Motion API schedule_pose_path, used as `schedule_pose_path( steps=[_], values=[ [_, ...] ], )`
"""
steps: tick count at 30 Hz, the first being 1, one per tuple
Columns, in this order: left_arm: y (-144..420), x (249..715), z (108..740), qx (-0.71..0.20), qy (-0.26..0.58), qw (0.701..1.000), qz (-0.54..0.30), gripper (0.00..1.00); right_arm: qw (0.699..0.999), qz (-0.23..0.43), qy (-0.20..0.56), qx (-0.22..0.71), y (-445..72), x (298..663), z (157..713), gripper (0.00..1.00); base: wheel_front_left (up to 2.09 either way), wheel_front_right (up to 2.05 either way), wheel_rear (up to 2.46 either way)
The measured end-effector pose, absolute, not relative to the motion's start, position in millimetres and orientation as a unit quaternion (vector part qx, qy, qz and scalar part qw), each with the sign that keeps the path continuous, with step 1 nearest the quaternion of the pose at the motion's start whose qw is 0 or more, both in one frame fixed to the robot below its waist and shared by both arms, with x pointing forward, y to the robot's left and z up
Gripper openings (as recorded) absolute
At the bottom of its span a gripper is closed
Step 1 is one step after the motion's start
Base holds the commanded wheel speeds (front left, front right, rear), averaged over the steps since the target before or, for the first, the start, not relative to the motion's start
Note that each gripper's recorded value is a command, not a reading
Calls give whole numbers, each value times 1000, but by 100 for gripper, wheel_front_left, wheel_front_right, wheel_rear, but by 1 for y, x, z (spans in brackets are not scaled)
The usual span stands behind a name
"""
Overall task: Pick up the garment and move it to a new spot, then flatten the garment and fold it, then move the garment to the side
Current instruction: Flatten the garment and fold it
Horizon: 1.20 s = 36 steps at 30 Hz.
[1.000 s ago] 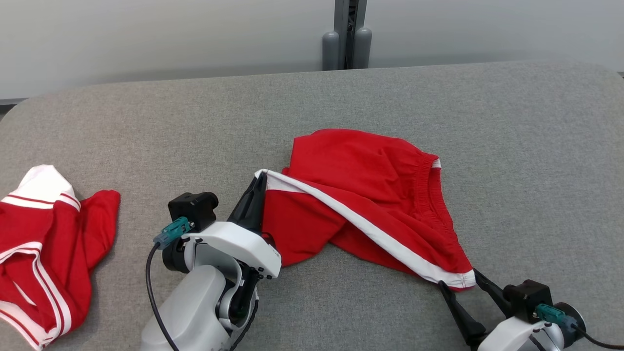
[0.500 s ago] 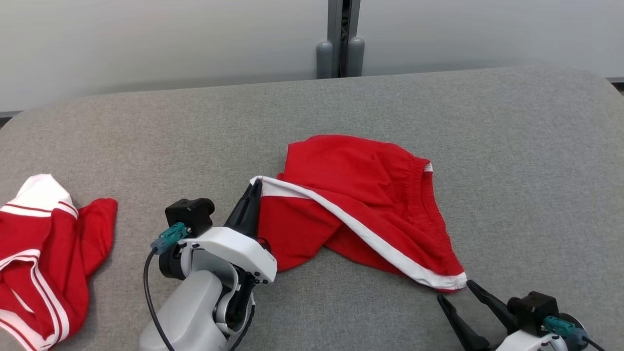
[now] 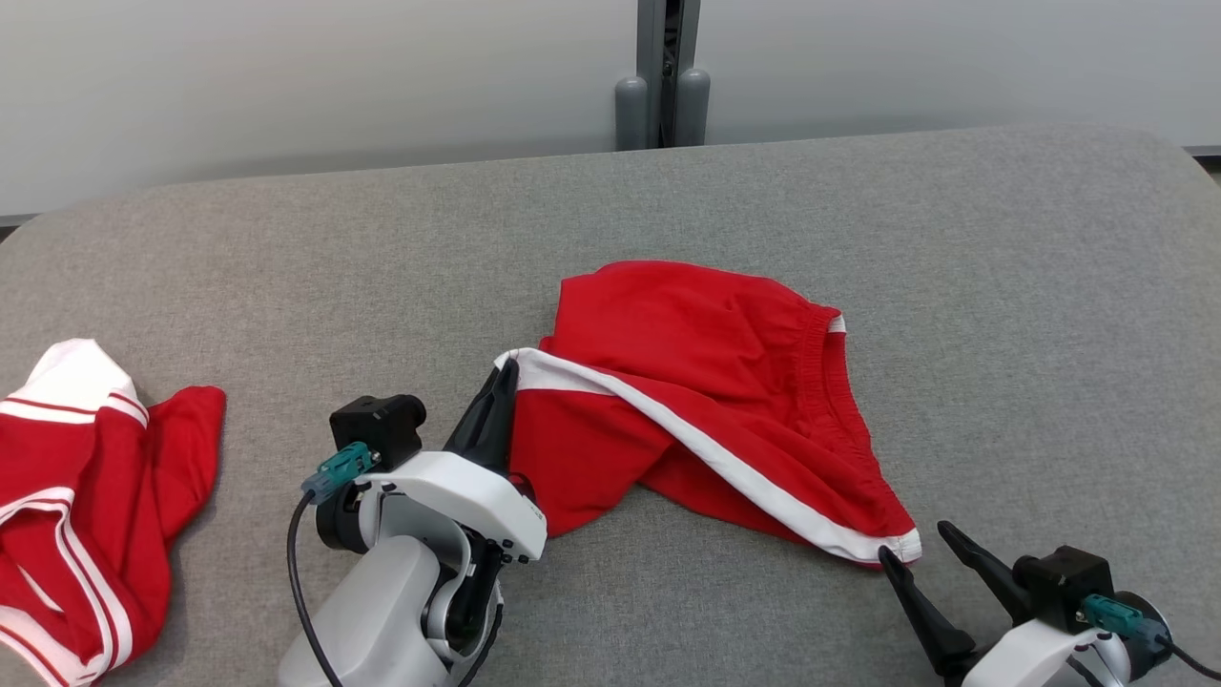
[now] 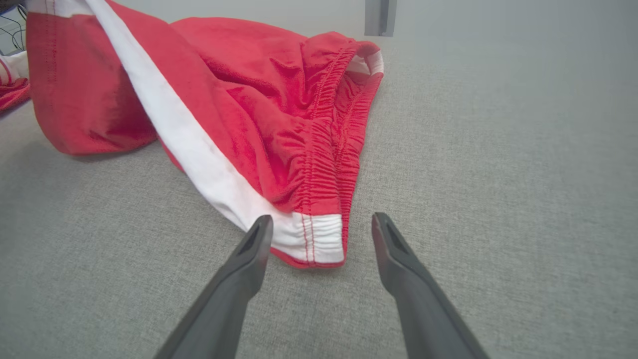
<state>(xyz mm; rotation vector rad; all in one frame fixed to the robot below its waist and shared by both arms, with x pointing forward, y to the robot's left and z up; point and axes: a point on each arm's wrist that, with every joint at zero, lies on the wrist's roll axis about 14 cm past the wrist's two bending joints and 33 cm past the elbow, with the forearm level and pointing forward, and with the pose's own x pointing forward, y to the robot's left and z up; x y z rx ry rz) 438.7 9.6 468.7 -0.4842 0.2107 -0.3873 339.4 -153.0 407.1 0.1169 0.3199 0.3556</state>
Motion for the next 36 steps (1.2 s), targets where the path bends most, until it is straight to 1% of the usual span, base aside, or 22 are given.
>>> schedule_pose_path(
  steps=[7,8,9,11,12,13,21,25,30,36],
  values=[
    [14,440,467,-237,104,948,-185,0,968,181,166,60,-148,343,402,100,0,0,0],
    [14,441,467,-237,104,948,-185,0,967,183,168,62,-146,343,401,89,0,0,0],
    [14,441,468,-238,104,948,-185,0,966,184,170,64,-145,343,400,61,0,0,0],
    [14,441,468,-237,103,948,-185,0,965,185,174,66,-144,343,399,22,0,0,0],
    [14,441,469,-237,102,948,-185,0,964,186,176,67,-144,342,398,22,0,0,0],
    [14,441,469,-237,102,948,-185,0,964,186,178,68,-144,341,397,0,0,0,0],
    [13,441,471,-237,100,948,-185,0,964,185,177,69,-147,341,399,0,0,0,0],
    [14,442,474,-237,97,949,-184,0,964,187,166,86,-143,341,408,0,0,0,0],
    [19,441,480,-236,88,951,-178,0,963,192,140,130,-138,345,431,0,0,0,0],
    [25,439,491,-235,70,954,-174,0,962,195,92,170,-146,360,475,0,0,0,0]
  ],
)
